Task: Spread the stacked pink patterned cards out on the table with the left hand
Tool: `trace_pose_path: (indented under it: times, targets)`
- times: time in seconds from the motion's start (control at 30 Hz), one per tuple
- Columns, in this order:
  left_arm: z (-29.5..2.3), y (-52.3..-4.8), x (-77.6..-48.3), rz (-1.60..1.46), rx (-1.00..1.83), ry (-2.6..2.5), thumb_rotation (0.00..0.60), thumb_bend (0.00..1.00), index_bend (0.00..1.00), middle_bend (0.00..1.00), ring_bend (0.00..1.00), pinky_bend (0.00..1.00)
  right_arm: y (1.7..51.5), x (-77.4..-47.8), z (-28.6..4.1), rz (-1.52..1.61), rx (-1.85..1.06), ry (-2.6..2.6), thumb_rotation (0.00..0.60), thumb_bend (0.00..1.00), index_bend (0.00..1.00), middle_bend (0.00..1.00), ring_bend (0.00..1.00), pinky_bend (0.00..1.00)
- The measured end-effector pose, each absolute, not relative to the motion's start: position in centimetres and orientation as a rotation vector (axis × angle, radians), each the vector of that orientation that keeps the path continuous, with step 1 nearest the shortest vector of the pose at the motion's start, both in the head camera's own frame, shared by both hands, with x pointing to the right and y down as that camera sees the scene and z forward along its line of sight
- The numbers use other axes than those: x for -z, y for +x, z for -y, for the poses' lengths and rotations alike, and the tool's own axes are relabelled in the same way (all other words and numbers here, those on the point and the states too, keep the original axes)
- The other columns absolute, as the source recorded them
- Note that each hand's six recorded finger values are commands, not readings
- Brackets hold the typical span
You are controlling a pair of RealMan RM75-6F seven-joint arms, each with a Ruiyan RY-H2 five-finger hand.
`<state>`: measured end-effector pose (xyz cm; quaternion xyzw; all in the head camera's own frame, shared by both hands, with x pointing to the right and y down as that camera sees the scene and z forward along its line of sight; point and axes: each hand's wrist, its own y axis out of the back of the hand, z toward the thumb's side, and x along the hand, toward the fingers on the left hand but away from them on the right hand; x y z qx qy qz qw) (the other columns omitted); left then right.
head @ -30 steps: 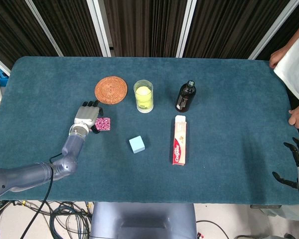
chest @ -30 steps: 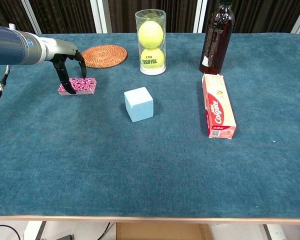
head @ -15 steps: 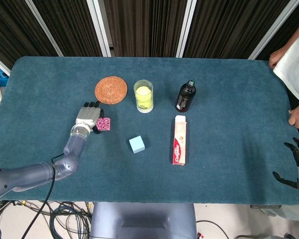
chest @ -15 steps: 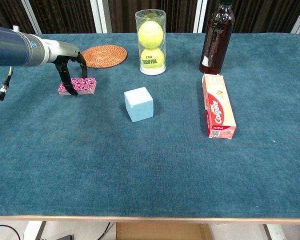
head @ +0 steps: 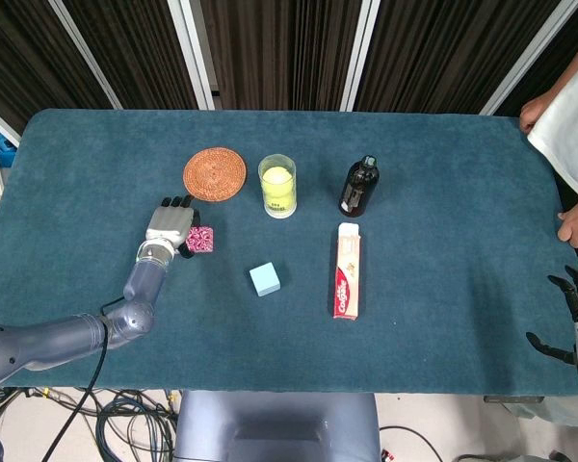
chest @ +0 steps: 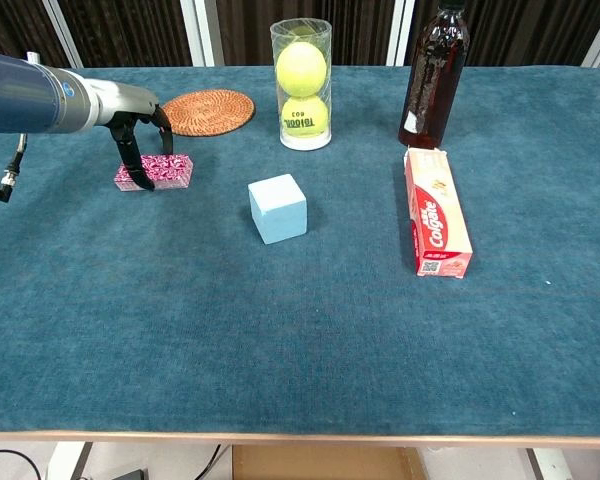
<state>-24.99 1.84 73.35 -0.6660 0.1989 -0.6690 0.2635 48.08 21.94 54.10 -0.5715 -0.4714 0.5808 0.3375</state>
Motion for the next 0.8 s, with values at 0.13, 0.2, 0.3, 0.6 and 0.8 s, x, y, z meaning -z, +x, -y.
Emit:
trace_pose_path:
  times: [0.13,0.2,0.3,0.6,0.8]
  targets:
    - [-1.8,-25.0,-73.3,-0.540,1.807,-1.797,0.600,0.34,0.52,0.10,0.00,0.00,48.1,-54.1,-21.9,1.227,-1.513,-1.493,0.600,0.12,0.18,0.06,0.13,0.24]
    - [-1.7,-24.9,-73.1,-0.529,1.805,-1.793,0.600,0.34,0.53,0.10,0.00,0.00,48.2,-54.1,-21.9,1.230,-1.517,-1.488,0.600,0.12,0.18,0.06,0.13,0.24]
    - [-1.4,-24.8,-72.6,-0.514,1.797,-1.776,0.600,0.34,0.54,0.10,0.00,0.00,48.1,-54.1,-21.9,1.230,-1.517,-1.488,0.600,0.12,0.18,0.06,0.13,0.24]
    - [-1.3,-24.8,-71.7,-0.490,1.811,-1.761,0.600,0.36,0.55,0.10,0.00,0.00,48.0,-54.2,-21.9,1.223,-1.519,-1.496,0.600,0.12,0.18,0.06,0.13,0.24]
    - [-1.3,-25.1,-71.6,-0.478,1.830,-1.760,0.600,0.37,0.55,0.10,0.00,0.00,48.1,-54.0,-21.9,1.233,-1.517,-1.488,0.600,0.12,0.18,0.06,0.13,0.24]
